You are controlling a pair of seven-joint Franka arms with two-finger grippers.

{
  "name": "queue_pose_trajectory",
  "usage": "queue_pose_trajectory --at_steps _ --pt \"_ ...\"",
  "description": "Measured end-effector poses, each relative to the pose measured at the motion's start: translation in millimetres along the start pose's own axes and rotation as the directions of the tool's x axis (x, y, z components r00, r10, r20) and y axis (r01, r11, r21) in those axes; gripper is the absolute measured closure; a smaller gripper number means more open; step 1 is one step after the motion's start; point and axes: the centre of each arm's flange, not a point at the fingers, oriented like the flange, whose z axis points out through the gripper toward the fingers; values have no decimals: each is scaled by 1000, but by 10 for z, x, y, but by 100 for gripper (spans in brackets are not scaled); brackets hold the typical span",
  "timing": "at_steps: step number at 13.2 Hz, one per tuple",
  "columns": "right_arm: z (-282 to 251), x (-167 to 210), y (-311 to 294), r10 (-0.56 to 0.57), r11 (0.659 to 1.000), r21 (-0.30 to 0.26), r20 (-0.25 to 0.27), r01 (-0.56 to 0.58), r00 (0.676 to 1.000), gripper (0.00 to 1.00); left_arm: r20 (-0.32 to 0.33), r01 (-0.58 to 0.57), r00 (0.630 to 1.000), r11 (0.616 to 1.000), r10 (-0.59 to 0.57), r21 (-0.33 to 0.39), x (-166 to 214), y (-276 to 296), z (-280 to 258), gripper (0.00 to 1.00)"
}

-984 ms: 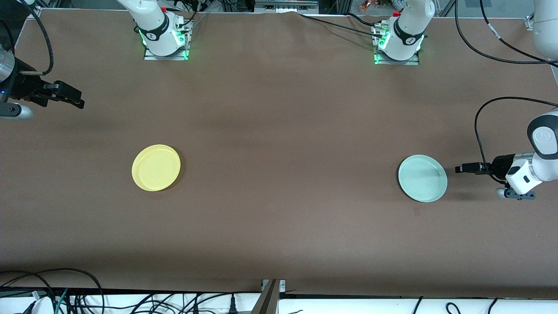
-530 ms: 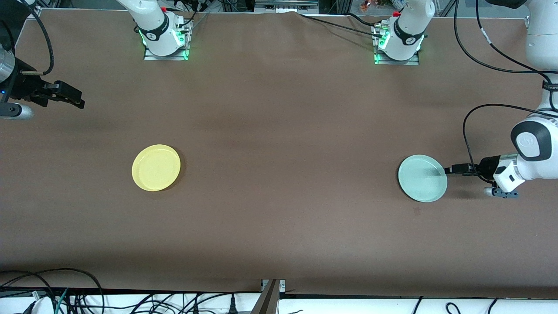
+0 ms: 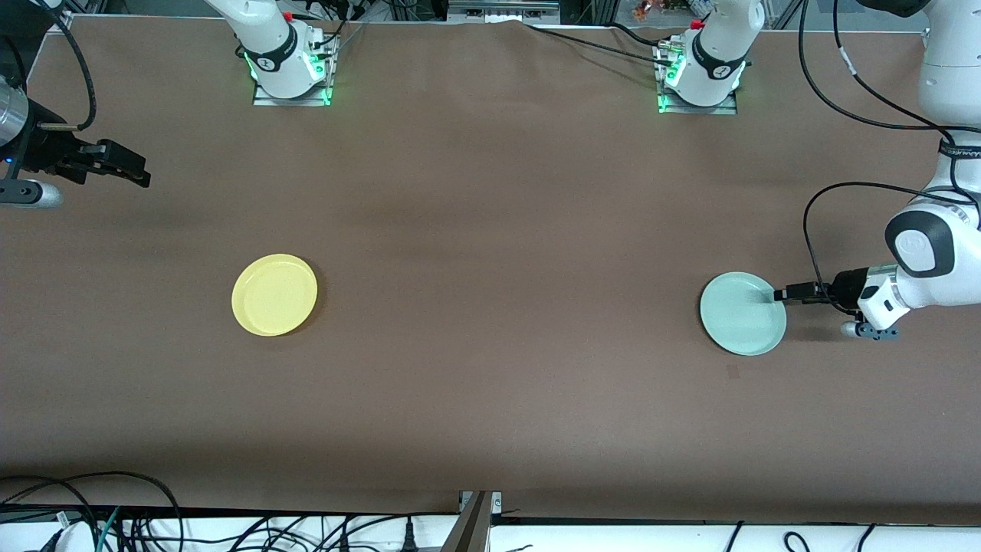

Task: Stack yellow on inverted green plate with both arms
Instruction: 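Grasp the green plate rim with the left gripper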

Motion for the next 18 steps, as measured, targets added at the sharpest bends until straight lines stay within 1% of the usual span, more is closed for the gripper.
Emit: queue_pose_trajectory --at_steps 2,7,8,9,10,11,13,14,18 --pt "1 -1 0 0 1000 0 1 0 1000 0 -13 -13 1000 1000 13 9 21 15 10 38" --pt "2 -3 0 0 1000 0 2 0 1000 0 -29 -22 999 1000 23 22 73 34 107 45" --pt "2 -3 0 0 1000 0 2 0 1000 0 -30 -22 999 999 23 24 76 31 117 52" --pt "2 -3 0 0 1000 0 2 0 1000 0 -31 -24 999 999 24 25 79 36 119 52" --pt "2 -3 0 0 1000 0 3 0 1000 0 -31 -25 999 999 26 25 84 47 123 60" --pt "2 -3 0 0 1000 0 3 0 1000 0 -31 -27 999 999 28 26 88 57 127 70" --pt "2 -4 0 0 1000 0 3 0 1000 0 -32 -29 999 999 30 27 93 66 128 95" --pt "2 -4 0 0 1000 0 3 0 1000 0 -33 -30 999 999 31 28 96 69 128 98" --pt "2 -4 -1 0 1000 0 3 0 1000 0 -44 -54 998 998 55 39 157 173 117 98"
